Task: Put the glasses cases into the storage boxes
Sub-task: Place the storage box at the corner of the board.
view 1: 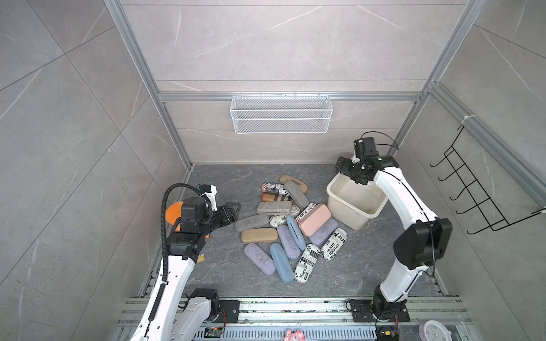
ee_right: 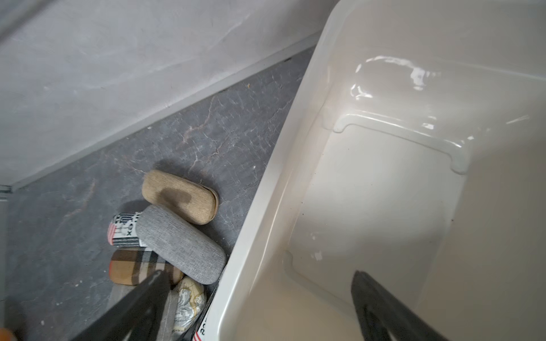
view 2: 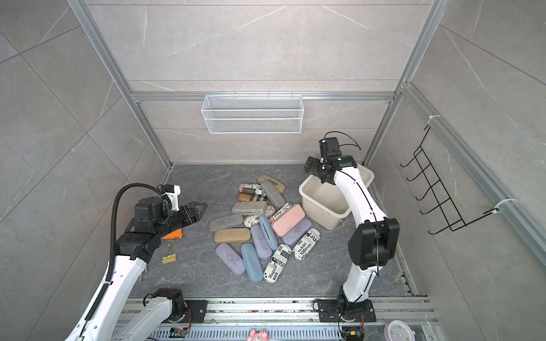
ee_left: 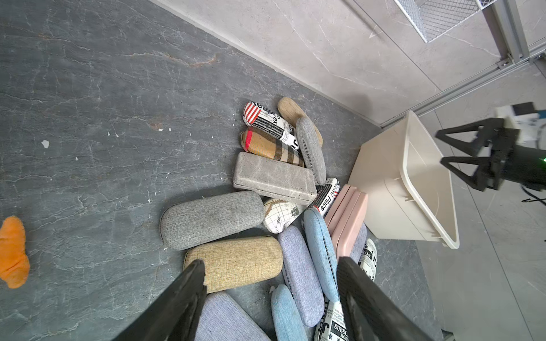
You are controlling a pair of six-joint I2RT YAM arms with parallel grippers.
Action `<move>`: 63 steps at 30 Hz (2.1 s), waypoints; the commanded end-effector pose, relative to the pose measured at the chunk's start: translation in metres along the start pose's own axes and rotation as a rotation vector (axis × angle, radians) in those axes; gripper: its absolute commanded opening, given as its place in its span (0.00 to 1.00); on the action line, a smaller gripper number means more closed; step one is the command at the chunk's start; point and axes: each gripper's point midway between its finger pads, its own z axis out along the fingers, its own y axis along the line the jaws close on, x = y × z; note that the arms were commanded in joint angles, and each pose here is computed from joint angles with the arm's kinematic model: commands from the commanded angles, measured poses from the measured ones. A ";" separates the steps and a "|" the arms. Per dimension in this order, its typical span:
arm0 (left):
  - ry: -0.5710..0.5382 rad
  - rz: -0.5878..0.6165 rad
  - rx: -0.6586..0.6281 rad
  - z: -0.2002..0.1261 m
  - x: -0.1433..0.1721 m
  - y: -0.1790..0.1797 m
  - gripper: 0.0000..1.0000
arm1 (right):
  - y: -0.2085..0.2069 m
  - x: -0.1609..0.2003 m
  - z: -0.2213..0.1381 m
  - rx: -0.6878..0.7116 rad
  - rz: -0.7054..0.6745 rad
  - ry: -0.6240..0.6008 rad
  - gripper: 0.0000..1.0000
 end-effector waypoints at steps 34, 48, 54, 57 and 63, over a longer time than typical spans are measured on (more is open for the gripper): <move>-0.019 -0.004 0.073 -0.003 -0.004 -0.015 0.73 | -0.004 0.046 0.049 0.158 -0.117 0.142 0.36; 0.000 -0.019 0.090 0.002 -0.004 -0.017 0.72 | -0.033 0.117 0.007 0.114 -0.296 0.271 0.14; 0.017 -0.028 0.111 0.007 -0.003 -0.019 0.71 | -0.039 0.143 -0.008 0.060 -0.382 0.324 0.18; 0.015 -0.032 0.128 0.010 -0.003 -0.021 0.71 | -0.041 0.147 -0.011 0.050 -0.429 0.327 0.24; 0.037 -0.037 0.142 0.017 -0.001 -0.023 0.69 | -0.058 0.148 -0.020 0.125 -0.473 0.334 0.40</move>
